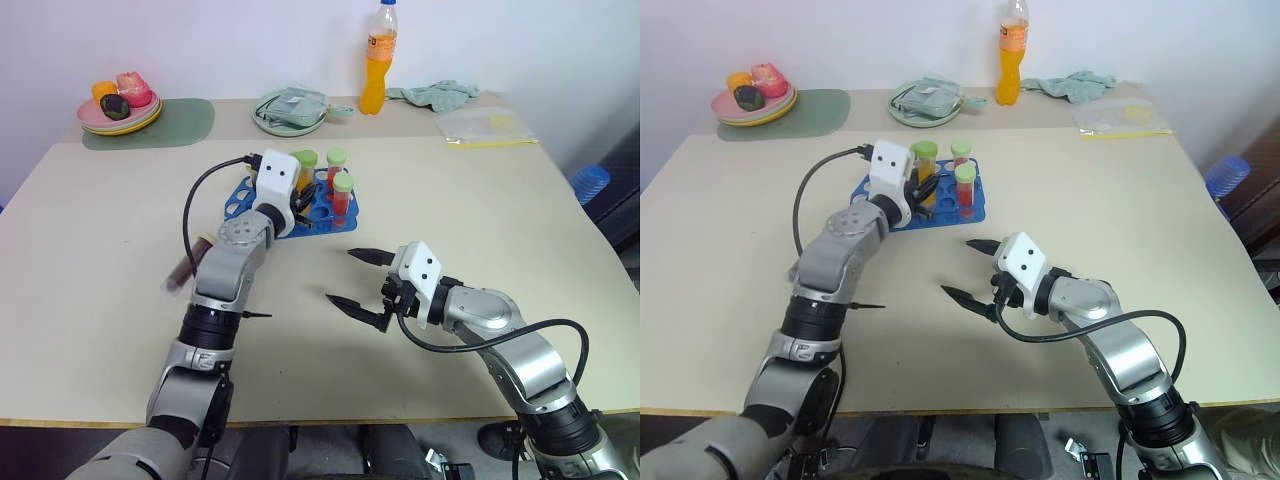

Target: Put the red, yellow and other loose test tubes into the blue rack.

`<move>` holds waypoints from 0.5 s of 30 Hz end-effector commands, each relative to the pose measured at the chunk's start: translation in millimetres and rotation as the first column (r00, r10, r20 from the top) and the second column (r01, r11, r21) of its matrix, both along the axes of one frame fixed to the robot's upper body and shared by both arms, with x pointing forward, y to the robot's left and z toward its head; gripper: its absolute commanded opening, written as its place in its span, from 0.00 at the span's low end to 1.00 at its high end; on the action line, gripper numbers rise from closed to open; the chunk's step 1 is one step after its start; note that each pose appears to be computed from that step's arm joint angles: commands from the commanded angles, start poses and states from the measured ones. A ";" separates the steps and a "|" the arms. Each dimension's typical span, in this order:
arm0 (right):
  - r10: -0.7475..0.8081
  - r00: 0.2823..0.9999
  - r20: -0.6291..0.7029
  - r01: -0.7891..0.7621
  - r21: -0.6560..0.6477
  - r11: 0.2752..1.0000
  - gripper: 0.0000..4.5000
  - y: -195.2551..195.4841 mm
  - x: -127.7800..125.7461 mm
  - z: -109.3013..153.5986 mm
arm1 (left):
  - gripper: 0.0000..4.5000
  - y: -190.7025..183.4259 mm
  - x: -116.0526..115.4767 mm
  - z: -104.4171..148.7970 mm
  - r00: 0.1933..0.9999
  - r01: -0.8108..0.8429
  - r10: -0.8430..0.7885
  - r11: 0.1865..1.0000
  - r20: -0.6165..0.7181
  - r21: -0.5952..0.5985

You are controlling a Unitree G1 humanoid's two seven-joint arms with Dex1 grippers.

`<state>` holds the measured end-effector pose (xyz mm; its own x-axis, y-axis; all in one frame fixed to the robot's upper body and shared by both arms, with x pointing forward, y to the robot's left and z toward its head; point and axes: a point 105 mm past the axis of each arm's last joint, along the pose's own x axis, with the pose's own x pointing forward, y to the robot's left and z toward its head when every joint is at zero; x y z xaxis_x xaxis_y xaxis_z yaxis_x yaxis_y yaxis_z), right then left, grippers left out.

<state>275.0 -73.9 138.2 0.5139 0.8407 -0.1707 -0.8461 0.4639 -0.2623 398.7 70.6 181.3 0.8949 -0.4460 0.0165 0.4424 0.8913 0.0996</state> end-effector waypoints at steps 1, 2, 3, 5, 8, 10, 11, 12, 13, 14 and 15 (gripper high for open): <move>0.013 0.999 0.044 -0.013 0.010 1.000 1.00 2.0 -0.6 9.8 | 0.17 1.5 -7.5 15.1 0.990 0.000 0.002 1.000 0.140 -0.018; 0.013 0.999 0.044 -0.013 0.010 1.000 1.00 2.0 -0.4 9.9 | 0.17 1.7 -8.2 13.6 0.988 0.000 0.002 1.000 0.151 -0.014; 0.013 0.999 0.045 -0.013 0.010 1.000 1.00 2.0 -0.3 9.9 | 0.17 1.7 -8.7 12.8 0.986 -0.001 0.002 1.000 0.165 -0.008; 0.014 0.999 0.046 -0.014 0.009 1.000 1.00 1.9 -0.1 10.1 | 0.17 1.5 -10.0 10.7 0.984 0.002 0.003 1.000 0.180 -0.030; 0.015 0.999 0.048 -0.016 0.006 1.000 1.00 2.0 0.1 10.2 | 0.17 1.2 -10.4 3.5 0.985 0.005 0.002 0.999 0.171 -0.040; 0.017 0.999 0.049 -0.017 0.006 1.000 1.00 2.0 0.0 10.3 | 0.17 2.0 -10.0 -3.0 0.987 -0.001 0.006 1.000 0.162 -0.031; 0.017 0.999 0.049 -0.017 0.006 1.000 1.00 2.0 0.0 10.3 | 0.17 2.3 -10.1 -5.7 0.987 -0.001 0.005 1.000 0.160 -0.024; 0.017 0.999 0.049 -0.017 0.006 1.000 1.00 2.0 0.0 10.3 | 0.17 2.6 -10.1 -7.5 0.987 -0.002 0.005 1.000 0.158 -0.020; 0.017 0.999 0.049 -0.017 0.007 1.000 1.00 2.0 0.0 10.3 | 0.17 3.4 -9.9 -9.1 0.988 -0.006 0.008 1.000 0.154 -0.017; 0.017 0.999 0.048 -0.017 0.007 1.000 1.00 2.0 -0.1 10.3 | 0.17 3.6 -9.9 -10.6 0.989 -0.003 0.006 1.000 0.146 -0.022; 0.016 0.999 0.048 -0.017 0.007 1.000 1.00 2.1 -0.1 10.3 | 0.17 4.0 -9.9 -11.5 0.990 -0.001 0.004 1.000 0.143 -0.023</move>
